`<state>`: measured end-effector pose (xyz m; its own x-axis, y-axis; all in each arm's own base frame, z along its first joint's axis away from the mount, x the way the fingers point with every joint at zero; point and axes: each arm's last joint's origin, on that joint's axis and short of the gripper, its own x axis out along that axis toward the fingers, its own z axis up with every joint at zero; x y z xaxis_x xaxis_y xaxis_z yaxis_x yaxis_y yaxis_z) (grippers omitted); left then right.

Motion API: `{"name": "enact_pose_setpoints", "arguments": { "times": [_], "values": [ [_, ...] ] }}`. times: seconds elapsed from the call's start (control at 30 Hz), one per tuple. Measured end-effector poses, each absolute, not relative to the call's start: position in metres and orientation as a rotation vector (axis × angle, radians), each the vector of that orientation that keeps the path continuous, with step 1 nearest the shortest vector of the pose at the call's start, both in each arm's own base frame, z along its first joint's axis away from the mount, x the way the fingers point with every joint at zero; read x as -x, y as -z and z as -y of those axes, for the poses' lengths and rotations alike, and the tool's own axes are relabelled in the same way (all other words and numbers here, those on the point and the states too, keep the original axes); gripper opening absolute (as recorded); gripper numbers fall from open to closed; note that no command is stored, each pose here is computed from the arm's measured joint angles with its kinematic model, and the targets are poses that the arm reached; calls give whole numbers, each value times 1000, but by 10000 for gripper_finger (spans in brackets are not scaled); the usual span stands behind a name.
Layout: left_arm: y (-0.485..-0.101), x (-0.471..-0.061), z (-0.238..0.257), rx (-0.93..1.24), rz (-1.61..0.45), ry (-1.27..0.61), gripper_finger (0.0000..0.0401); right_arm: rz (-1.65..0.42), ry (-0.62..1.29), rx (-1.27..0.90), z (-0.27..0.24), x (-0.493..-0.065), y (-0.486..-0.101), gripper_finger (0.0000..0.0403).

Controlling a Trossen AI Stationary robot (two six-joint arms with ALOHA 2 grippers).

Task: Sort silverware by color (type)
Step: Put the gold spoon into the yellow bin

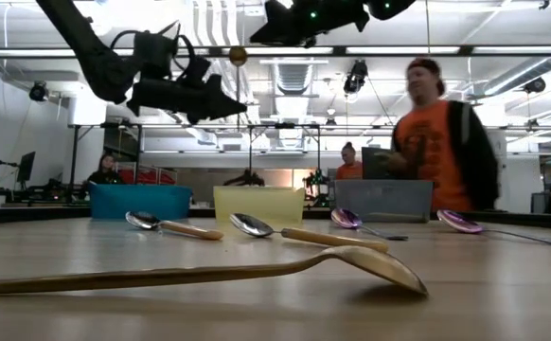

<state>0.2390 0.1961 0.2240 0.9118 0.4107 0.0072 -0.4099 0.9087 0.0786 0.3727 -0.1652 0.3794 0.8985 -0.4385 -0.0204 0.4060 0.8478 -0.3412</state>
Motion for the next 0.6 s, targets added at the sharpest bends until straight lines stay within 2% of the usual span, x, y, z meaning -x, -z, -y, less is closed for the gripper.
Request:
{"name": "enact_pose_setpoints", "arguments": {
  "times": [0.13,0.27,0.4,0.53,0.6],
  "values": [
    [-228,-221,-219,-81,-6,-542,1,-68,555,246,185,-363,-379,196],
    [-231,-211,-231,-63,8,-650,1,-77,535,121,198,-364,-348,196],
    [-234,-214,-230,-43,29,-648,1,87,511,87,206,-383,-308,196],
    [-236,-217,-228,-23,48,-636,1,261,539,64,215,-400,-289,191],
    [-236,-219,-226,-5,55,-629,1,279,537,45,220,-409,-282,186]
  ]
}}
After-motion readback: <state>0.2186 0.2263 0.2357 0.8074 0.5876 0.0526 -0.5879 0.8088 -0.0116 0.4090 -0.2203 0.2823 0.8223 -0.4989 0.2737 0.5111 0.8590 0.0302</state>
